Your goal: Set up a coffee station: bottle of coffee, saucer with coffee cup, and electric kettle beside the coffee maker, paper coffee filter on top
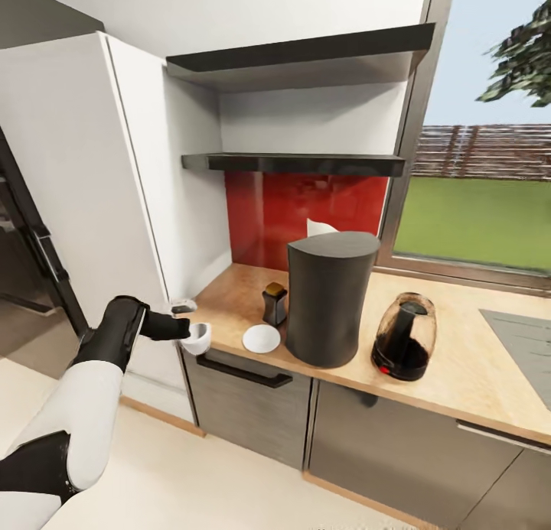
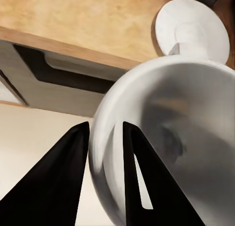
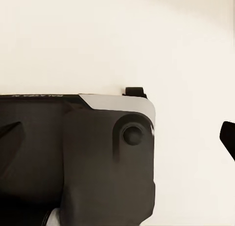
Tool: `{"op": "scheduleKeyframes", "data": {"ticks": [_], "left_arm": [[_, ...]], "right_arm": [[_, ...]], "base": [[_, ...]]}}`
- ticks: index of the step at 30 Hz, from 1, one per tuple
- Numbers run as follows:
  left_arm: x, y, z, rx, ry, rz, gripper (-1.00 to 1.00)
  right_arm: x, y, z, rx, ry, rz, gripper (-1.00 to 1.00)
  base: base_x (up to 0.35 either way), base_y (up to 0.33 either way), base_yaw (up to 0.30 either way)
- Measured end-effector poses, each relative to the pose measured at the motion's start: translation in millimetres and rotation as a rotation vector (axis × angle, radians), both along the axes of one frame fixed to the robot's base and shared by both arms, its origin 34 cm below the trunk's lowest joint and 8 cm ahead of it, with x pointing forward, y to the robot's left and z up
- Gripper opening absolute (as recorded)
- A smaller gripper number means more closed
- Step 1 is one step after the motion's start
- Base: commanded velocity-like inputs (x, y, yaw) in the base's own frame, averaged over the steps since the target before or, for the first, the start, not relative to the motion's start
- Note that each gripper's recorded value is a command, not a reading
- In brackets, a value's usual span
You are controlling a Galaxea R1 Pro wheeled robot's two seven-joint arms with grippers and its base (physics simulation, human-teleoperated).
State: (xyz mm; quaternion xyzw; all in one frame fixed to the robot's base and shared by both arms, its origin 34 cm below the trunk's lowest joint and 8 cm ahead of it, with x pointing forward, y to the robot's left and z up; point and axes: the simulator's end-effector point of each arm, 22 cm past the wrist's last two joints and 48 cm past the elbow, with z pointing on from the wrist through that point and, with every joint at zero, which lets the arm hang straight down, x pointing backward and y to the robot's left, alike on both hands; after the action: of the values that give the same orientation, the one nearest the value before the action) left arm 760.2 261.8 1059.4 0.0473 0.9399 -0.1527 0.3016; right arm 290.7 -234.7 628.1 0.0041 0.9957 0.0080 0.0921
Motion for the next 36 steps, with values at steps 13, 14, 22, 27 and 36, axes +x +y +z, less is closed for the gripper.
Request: {"op": "scheduleKeyframes", "data": {"ticks": [13,14,22,27,36], "left_arm": [[1.2,-0.3,2.0,0.006,-0.008,-0.004,-1.0],[1.8,0.1,3.1,0.007,-0.012,-0.004,-1.0],[14.3,-1.5,5.0,0.085,-0.056,0.042,-1.0],[28.0,-5.6,5.8,0.176,-0.123,0.067,-1.0],[27.9,-4.3,3.5,0.186,-0.126,0.071,-1.0]], "right_arm": [[0.1,1.1,0.1,0.001,0.0,0.001,1.0],[0.2,1.0,0.1,0.001,0.0,0.001,1.0],[0.2,0.6,0.1,-0.003,-0.001,0.008,1.0],[0.7,0.5,0.1,-0.003,-0.003,0.012,1.0],[0.2,-4.6,0.0,-0.007,-0.001,0.001,1.0]], "base": [[0.0,0.0,-0.267],[0.0,0.0,-0.267],[0.0,0.0,-0.118],[0.0,0.0,-0.001],[0.019,0.002,-0.032]]}}
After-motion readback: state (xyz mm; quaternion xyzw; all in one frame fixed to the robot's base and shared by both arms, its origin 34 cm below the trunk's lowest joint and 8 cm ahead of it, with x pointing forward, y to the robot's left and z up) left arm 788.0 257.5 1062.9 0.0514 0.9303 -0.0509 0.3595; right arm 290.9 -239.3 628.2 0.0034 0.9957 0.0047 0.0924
